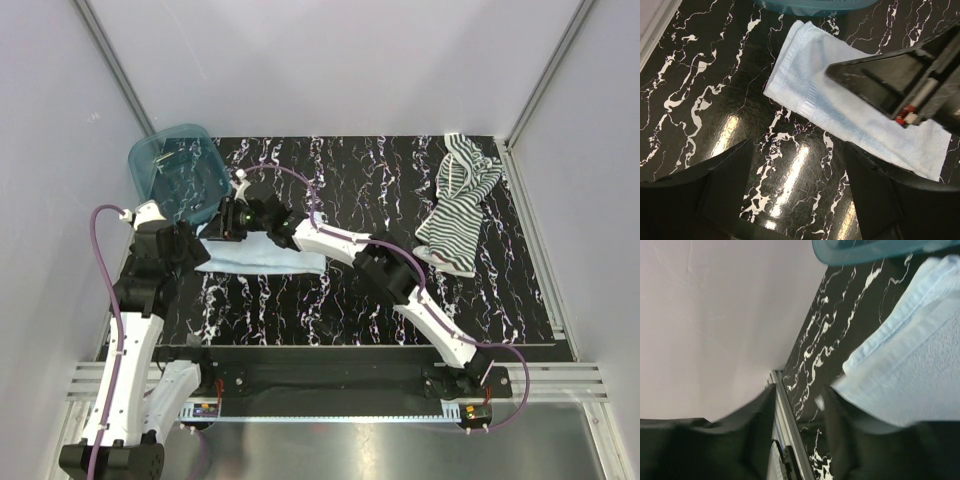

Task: Roll the towels

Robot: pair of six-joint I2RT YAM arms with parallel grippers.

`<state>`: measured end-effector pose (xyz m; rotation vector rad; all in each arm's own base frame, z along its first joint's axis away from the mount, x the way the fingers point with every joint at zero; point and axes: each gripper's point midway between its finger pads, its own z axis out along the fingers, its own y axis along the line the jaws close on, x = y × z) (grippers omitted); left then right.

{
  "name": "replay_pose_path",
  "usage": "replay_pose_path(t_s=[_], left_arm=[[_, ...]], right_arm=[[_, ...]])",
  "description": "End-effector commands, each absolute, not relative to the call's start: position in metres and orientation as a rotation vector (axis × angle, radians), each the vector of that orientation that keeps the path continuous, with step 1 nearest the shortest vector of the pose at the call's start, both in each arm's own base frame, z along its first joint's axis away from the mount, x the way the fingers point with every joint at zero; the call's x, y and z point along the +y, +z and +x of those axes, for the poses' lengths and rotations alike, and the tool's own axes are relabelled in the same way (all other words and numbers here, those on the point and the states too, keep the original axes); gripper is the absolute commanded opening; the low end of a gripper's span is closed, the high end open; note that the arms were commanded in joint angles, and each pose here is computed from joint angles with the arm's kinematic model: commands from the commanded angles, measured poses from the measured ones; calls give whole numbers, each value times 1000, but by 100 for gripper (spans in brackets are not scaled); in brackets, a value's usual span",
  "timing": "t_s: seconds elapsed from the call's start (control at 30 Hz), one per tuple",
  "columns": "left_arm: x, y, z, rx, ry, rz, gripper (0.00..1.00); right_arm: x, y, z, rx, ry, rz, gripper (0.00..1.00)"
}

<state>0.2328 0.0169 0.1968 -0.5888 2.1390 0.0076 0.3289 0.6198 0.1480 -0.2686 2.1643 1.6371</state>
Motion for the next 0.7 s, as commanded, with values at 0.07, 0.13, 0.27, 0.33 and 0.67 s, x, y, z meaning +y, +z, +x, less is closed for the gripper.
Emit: replay_pose_path(t_s=[0.07, 0.13, 0.27, 0.33, 0.67], left_arm=[[21, 200, 234, 2112, 33, -602, 79], [22, 200, 234, 2113, 37, -602, 79], [26, 202, 232, 2106, 63, -607, 81], [28, 204, 230, 2099, 74, -605, 82], [3, 219, 235, 2079, -36, -472, 83]], right_arm=[[637, 160, 304, 2126, 1754, -409, 59], [636, 167, 303, 2108, 1754, -429, 62], [627, 196, 300, 2064, 1729, -477, 64], [619, 201, 303, 2053, 1667, -513, 66], [441, 246, 369, 2092, 1300, -175, 67]])
